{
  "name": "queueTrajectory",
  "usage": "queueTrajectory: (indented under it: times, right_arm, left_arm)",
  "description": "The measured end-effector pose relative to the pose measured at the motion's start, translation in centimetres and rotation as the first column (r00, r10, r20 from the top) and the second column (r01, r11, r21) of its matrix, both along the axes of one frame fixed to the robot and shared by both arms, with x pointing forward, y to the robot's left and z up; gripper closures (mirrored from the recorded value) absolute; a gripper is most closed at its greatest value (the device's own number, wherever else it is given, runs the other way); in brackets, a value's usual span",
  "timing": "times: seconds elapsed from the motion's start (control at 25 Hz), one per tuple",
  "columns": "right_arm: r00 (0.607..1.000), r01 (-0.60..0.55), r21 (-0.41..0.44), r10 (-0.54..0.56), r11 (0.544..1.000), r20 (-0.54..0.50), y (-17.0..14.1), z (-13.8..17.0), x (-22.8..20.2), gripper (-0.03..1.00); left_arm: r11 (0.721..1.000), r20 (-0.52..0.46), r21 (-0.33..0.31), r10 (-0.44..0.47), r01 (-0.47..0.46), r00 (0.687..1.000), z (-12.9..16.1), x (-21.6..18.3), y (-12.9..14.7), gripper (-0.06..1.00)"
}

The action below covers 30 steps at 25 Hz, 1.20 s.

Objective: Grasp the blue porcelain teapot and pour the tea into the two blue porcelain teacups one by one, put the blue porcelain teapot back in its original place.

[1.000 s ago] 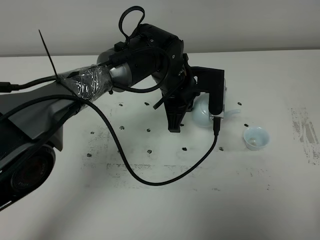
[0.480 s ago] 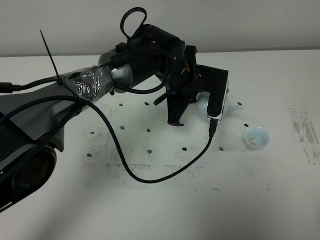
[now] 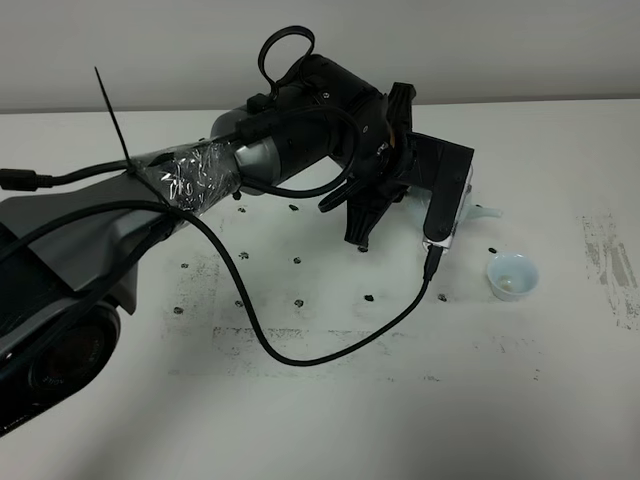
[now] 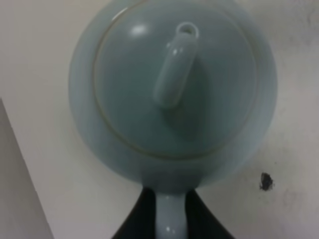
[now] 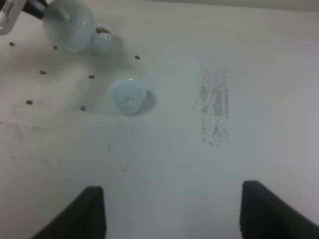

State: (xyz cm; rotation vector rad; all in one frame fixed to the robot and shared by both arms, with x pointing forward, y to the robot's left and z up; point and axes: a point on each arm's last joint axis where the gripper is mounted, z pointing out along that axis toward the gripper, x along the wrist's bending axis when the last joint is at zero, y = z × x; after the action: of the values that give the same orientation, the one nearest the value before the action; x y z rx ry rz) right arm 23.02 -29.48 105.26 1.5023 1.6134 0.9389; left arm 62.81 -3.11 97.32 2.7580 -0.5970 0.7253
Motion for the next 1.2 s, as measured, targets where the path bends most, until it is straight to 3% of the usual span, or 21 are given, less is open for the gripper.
queueTrajectory:
  times: [0.72, 1.2]
  right_arm:
    - [1.0, 0.0, 0.0, 0.0, 1.0, 0.0, 0.0, 0.0, 0.0, 0.38]
    - [1.0, 0.0, 0.0, 0.0, 1.0, 0.0, 0.0, 0.0, 0.0, 0.38]
  left_arm:
    - [0.978, 0.1, 0.117, -0.187, 0.175, 0.977, -0.2, -1.0, -1.6, 0.91]
    - [0.967, 0.14, 0.126, -0.237, 0.22, 0.961, 0.0, -1.0, -1.9, 0.91]
